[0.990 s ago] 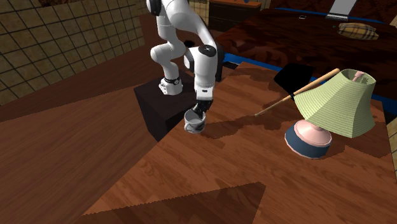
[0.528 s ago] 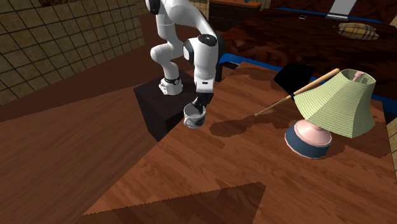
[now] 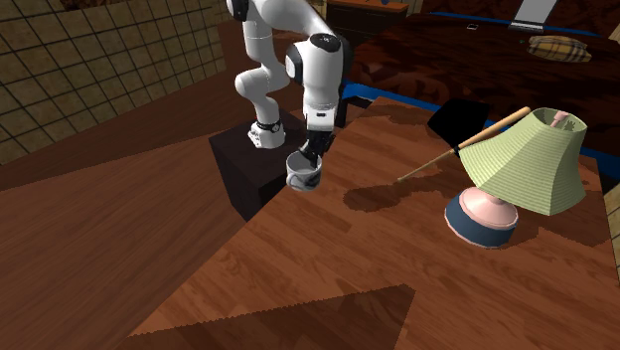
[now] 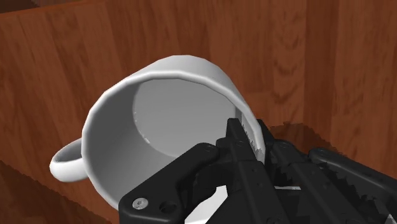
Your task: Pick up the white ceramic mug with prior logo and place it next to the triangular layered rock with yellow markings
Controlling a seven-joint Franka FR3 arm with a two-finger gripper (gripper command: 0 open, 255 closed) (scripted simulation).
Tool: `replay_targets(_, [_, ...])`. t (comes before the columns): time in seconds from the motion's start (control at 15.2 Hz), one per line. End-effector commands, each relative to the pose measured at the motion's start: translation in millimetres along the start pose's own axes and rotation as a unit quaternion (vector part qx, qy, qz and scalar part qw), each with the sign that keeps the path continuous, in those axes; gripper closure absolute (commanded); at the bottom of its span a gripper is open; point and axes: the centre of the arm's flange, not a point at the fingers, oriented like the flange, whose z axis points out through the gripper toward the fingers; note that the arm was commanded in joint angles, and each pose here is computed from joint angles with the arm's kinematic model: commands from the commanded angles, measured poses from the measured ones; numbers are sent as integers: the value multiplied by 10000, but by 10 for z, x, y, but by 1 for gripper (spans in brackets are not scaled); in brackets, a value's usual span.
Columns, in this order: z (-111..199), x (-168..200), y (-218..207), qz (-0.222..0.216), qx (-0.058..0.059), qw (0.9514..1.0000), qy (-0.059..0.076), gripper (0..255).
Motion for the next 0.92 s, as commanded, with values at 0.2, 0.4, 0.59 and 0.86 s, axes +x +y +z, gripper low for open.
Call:
replay_targets(0.2, [-266, -11, 11, 0, 0, 10000, -1, 255])
replay_targets(0.4, [-424, -15, 19, 0, 0, 10000, -1, 255])
replay_targets(0.59, [-582, -18, 26, 0, 0, 10000, -1, 255])
replay_targets(0.86, [-793, -22, 36, 0, 0, 10000, -1, 255])
